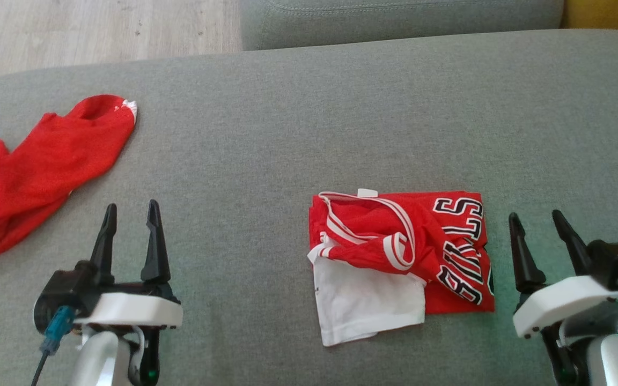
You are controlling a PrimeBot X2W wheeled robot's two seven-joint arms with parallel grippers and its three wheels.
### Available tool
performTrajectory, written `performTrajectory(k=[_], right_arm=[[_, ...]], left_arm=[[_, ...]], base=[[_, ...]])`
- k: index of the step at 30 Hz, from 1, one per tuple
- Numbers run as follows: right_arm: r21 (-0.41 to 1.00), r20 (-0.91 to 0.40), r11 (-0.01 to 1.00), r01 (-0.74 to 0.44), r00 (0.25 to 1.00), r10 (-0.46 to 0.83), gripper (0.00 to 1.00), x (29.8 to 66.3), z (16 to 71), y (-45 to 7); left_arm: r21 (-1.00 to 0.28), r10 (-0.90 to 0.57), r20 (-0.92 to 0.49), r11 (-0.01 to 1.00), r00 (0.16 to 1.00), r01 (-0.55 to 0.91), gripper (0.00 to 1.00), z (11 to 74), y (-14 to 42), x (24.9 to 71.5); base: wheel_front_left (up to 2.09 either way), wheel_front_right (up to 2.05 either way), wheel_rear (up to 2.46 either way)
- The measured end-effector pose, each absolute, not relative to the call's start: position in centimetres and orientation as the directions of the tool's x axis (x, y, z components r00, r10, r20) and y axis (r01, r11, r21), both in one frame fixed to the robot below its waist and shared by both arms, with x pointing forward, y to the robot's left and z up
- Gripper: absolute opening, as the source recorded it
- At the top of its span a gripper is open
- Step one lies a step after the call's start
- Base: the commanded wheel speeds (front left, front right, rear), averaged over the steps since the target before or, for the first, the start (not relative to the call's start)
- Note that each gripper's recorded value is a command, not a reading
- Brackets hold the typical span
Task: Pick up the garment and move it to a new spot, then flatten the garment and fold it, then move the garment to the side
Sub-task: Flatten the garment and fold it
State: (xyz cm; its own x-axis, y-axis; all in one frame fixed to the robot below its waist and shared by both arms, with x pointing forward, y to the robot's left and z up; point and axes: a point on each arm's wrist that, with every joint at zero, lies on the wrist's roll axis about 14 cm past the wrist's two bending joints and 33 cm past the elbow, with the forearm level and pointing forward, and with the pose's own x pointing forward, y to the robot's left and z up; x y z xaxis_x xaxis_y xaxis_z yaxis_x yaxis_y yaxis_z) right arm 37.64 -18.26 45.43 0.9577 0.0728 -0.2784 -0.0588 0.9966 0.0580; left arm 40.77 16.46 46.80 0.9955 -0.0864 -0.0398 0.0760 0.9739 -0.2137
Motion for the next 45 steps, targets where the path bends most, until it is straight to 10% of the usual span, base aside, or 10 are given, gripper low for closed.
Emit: performTrajectory(k=[17,19,21,22,36,45], right_arm=[[0.067,-0.323,0.961,-0.27,0.905,0.277,1.0,37.4,44.5,-11.3],[0.066,-0.342,0.946,-0.318,0.883,0.321,0.72,37.4,44.2,-9.7],[0.059,-0.366,0.934,-0.353,0.863,0.349,0.1,37.4,43.9,-8.8],[0.051,-0.385,0.927,-0.371,0.849,0.361,0.0,37.3,43.5,-8.4],[0.084,-0.609,0.698,-0.711,0.517,0.601,0.0,32.3,38.6,1.0],[0.278,-0.508,0.536,-0.797,0.352,0.786,0.0,29.5,41.4,7.1]], left_arm=[[-0.214,-0.085,-0.046,0.974,0.995,0.073,1.0,46.6,16.5,40.7],[-0.213,-0.085,-0.046,0.974,0.995,0.074,1.0,46.6,16.5,40.7],[-0.214,-0.085,-0.046,0.974,0.995,0.073,1.0,46.6,16.6,40.7],[-0.214,-0.086,-0.046,0.974,0.995,0.074,1.0,46.6,16.6,40.7],[-0.212,-0.06,-0.064,0.976,0.996,0.045,1.0,46.0,17.5,40.3],[-0.212,-0.057,-0.073,0.977,0.996,0.04,1.0,45.7,17.6,40.4]], base=[[0.0,0.0,0.0],[0.0,0.0,0.0],[0.0,0.0,0.0],[0.0,0.0,0.0],[0.0,0.0,0.0],[0.0,0.0,0.0]])
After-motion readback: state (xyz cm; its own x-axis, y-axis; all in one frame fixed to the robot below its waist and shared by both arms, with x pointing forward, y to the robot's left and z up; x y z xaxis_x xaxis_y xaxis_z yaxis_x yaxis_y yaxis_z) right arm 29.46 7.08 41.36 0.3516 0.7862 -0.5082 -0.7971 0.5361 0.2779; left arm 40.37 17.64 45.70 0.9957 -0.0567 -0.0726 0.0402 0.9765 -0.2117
